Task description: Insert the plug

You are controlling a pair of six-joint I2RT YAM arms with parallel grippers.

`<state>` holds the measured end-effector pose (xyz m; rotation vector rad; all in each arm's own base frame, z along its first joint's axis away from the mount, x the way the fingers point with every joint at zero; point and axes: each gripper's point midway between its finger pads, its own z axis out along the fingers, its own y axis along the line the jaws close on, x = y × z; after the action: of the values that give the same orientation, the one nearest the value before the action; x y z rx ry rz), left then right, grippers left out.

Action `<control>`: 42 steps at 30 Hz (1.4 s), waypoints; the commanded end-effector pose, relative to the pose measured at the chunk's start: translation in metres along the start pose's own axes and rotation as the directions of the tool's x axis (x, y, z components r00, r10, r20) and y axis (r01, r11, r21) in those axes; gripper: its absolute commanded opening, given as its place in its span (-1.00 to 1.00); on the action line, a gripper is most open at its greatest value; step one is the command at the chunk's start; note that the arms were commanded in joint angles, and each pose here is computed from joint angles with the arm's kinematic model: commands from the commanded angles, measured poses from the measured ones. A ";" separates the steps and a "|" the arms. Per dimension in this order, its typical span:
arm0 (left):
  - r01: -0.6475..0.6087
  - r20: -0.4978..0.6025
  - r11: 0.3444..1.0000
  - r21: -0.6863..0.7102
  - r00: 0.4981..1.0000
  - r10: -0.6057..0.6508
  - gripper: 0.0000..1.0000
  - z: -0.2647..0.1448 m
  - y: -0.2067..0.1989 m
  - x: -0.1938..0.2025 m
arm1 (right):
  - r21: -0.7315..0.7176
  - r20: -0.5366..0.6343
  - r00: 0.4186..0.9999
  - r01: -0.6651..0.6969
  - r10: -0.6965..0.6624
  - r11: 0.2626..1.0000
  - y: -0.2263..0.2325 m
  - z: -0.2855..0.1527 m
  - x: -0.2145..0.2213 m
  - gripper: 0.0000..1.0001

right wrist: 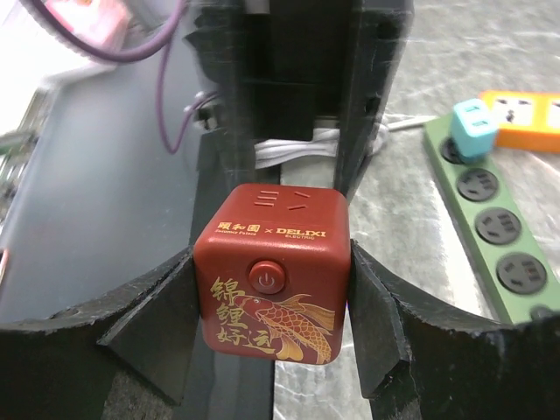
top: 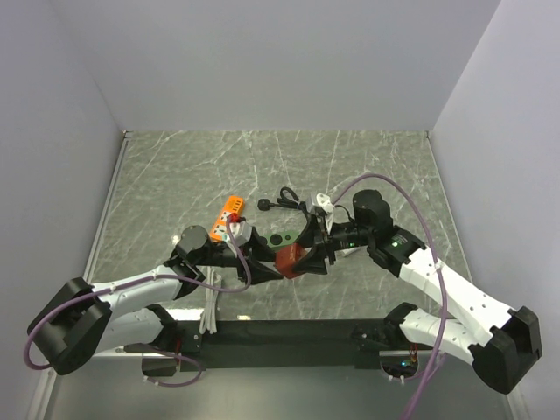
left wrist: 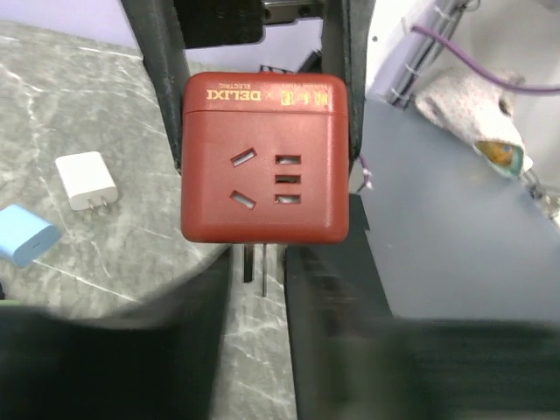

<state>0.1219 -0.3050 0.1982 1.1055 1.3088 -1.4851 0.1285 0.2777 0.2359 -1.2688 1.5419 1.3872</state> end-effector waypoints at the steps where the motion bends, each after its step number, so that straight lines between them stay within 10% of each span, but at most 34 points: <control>1: -0.079 0.065 0.996 -0.041 0.995 0.081 0.23 0.004 0.006 -0.026 | 0.122 0.076 0.997 0.025 -0.034 0.992 -0.006 -0.007 -0.041 -1.00; 3: -0.075 0.072 0.993 -0.091 0.994 0.082 0.87 0.003 0.014 -0.027 | 0.172 0.082 0.997 -0.017 0.002 0.985 -0.008 -0.012 -0.048 -1.00; 5: -0.072 0.076 0.989 -0.132 0.994 0.083 0.99 0.000 0.019 -0.024 | 0.258 0.101 0.995 -0.051 0.026 0.965 -0.014 -0.020 -0.063 -1.00; 16: -0.014 0.092 0.880 -0.475 0.994 0.065 0.99 -0.032 0.073 -0.009 | 0.554 0.229 0.937 -0.347 0.262 0.756 -0.054 -0.052 -0.123 -1.00; 42: 0.193 0.214 0.545 -0.816 0.977 -0.026 0.99 -0.105 0.138 0.035 | 0.787 0.229 0.790 -0.494 0.569 0.370 -0.132 0.017 0.022 -1.00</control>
<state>0.2409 -0.2246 0.1140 0.3269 1.7368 -0.8347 0.2267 0.2806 0.1576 -0.2861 2.4878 0.6455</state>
